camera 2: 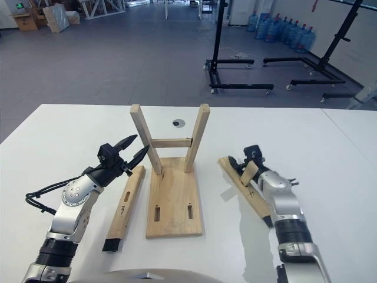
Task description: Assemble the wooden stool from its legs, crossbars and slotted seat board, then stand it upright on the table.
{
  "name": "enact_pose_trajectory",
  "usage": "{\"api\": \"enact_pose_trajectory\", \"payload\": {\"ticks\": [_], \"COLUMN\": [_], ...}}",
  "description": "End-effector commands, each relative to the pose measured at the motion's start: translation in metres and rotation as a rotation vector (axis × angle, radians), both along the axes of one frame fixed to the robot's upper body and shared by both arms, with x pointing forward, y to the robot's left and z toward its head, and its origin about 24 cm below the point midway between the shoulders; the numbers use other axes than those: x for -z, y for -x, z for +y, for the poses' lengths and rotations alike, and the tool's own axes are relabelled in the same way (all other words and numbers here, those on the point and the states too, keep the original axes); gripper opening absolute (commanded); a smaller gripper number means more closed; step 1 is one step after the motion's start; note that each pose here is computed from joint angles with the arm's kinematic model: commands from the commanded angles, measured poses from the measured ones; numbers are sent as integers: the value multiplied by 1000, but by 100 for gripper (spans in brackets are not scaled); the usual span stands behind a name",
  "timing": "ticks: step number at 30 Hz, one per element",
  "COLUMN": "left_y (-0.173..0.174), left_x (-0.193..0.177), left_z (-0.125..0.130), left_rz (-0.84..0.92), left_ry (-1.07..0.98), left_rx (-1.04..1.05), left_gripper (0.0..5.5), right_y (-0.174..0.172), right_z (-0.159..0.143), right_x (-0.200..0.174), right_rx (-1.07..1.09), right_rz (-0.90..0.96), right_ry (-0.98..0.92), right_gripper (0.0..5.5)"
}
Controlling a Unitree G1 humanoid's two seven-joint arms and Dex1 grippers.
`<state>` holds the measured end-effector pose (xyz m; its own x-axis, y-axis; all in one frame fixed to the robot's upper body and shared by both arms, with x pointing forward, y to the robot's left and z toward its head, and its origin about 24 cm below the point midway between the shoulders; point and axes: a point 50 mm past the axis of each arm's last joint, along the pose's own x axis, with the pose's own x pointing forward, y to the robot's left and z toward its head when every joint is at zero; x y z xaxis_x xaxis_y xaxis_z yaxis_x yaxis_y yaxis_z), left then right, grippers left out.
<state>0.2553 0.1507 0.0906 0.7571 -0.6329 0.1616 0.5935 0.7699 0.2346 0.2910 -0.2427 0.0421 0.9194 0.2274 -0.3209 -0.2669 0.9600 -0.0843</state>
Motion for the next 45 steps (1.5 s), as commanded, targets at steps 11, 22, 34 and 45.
{"api": "enact_pose_trajectory", "payload": {"ticks": [11,22,34,45], "left_y": [6,32,29,24], "left_x": [2,9,8,6], "left_z": [2,2,1,0], "left_rz": [1,33,35,20], "left_ry": [-4,16,8,9], "left_rx": [-24,-118,-112,-100], "left_gripper": [262,262,262,262], "right_y": [17,127,124,118], "right_z": [-57,-7,12,17], "right_x": [-70,-28,0,15], "right_rx": [279,57,33,-15], "right_rz": [-391,48,277,411], "right_ry": [-34,-221,-36,47], "right_gripper": [357,443,443,274]}}
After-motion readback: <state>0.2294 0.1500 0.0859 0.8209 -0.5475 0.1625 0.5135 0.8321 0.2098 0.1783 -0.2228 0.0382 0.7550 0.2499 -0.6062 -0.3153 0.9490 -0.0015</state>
